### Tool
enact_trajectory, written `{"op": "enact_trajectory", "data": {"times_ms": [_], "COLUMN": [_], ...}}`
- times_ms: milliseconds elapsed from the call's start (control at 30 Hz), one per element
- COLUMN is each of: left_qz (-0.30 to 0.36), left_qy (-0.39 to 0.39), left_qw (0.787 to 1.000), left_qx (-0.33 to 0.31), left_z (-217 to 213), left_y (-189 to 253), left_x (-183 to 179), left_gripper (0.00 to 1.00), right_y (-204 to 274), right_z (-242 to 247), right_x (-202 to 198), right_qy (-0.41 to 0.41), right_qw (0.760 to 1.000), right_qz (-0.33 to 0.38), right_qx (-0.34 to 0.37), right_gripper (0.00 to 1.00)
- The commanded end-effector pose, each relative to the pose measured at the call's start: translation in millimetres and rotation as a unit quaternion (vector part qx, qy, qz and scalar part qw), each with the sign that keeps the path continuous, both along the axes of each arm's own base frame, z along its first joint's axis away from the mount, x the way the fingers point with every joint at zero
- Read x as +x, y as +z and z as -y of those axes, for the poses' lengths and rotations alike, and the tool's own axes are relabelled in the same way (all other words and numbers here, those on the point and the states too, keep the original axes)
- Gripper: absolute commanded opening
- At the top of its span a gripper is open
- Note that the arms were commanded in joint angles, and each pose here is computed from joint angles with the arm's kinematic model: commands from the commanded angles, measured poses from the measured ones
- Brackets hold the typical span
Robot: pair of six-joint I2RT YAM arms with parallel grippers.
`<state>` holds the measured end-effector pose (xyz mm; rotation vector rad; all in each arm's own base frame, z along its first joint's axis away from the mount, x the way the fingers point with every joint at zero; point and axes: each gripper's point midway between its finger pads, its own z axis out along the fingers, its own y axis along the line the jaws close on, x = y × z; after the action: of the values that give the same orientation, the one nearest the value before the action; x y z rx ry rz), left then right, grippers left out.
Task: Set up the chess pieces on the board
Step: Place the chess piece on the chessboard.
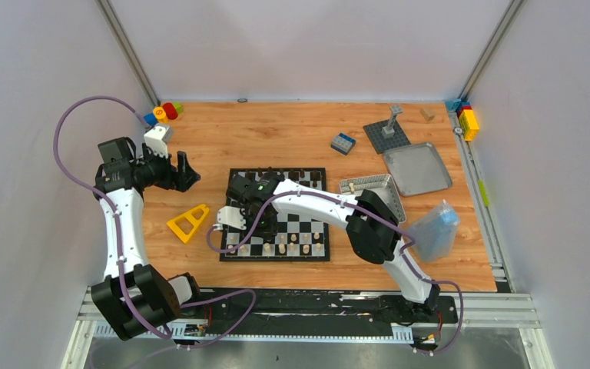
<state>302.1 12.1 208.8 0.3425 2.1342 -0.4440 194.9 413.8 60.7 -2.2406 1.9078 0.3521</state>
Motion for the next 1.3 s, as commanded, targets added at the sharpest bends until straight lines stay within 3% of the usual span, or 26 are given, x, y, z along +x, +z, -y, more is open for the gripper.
{"op": "enact_trajectory", "data": {"times_ms": [0, 433, 900, 1100, 1267], "left_qz": [0.017, 0.014, 0.017, 0.032, 0.050], "left_qy": [-0.003, -0.004, -0.015, -0.049, -0.091], "left_qw": [1.000, 1.000, 1.000, 0.997, 0.991], "left_qx": [-0.003, -0.004, -0.019, -0.049, -0.086], "left_z": [-0.6, -0.9, 3.8, 17.2, 33.7], "left_y": [12.5, 11.0, 12.5, 22.9, 36.3], "left_x": [2.6, 3.2, 5.3, 4.6, 0.2], "left_gripper": [0.92, 0.93, 0.94, 0.93, 0.90], "right_y": [9.7, 16.4, 77.3, 115.1, 137.7], "right_z": [-14.5, -14.4, -18.3, 14.9, 70.4], "right_x": [0.2, 1.2, 15.9, 39.0, 70.8], "right_qy": [0.003, -0.004, -0.044, -0.110, -0.197], "right_qw": [1.000, 1.000, 0.993, 0.981, 0.957], "right_qz": [0.002, 0.007, -0.003, -0.030, -0.064], "right_qx": [0.023, 0.028, 0.110, 0.155, 0.203], "right_gripper": [0.10, 0.33, 0.39, 0.39, 0.41]}}
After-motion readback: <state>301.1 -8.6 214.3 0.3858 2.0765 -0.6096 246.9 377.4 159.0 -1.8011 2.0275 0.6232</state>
